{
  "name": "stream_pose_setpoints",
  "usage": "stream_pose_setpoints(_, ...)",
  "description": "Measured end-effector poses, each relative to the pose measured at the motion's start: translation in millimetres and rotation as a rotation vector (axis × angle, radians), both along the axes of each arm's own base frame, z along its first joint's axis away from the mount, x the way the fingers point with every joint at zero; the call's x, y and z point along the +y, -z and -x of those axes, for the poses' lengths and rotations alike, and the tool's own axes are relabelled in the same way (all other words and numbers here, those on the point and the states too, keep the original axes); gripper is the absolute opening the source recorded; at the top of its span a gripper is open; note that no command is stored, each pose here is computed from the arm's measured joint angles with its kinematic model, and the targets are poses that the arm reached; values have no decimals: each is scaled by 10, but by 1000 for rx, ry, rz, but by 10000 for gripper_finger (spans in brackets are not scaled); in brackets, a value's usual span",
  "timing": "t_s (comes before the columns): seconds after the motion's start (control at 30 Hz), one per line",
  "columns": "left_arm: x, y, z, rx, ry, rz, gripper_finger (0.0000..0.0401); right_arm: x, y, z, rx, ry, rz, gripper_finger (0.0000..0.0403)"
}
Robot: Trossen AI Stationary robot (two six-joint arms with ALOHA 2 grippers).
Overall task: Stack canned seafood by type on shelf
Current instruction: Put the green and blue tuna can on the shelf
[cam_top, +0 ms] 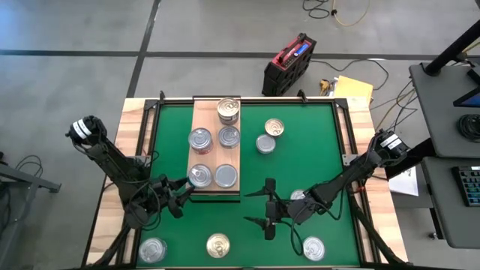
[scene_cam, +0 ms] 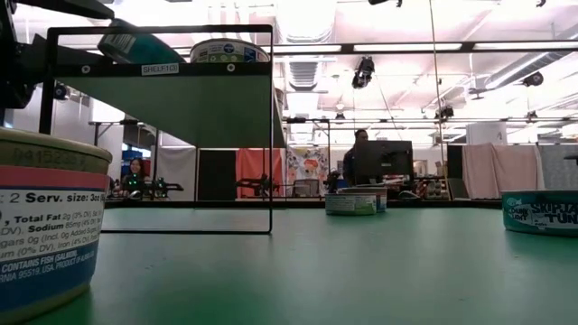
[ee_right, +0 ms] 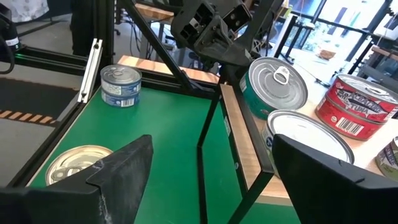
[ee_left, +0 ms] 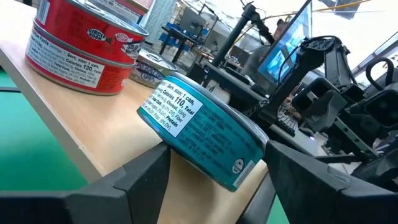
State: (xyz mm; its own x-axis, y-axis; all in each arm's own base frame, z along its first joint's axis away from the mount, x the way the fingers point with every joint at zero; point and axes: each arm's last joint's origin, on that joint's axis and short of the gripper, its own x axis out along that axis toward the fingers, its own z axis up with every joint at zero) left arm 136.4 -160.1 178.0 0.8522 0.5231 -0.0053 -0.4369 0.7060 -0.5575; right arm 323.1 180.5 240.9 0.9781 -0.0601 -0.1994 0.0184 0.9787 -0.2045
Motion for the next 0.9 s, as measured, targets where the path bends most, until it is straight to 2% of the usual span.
stream_pose_setpoints(0.47, -2, 1, -1, 8, 8, -8, 247, 1, 0, 0, -2, 4, -30, 311)
stream_pose_setpoints(0.9, -7, 2, -5, 7, 28, 6, 247, 1, 0, 0, -2, 6, -37, 323)
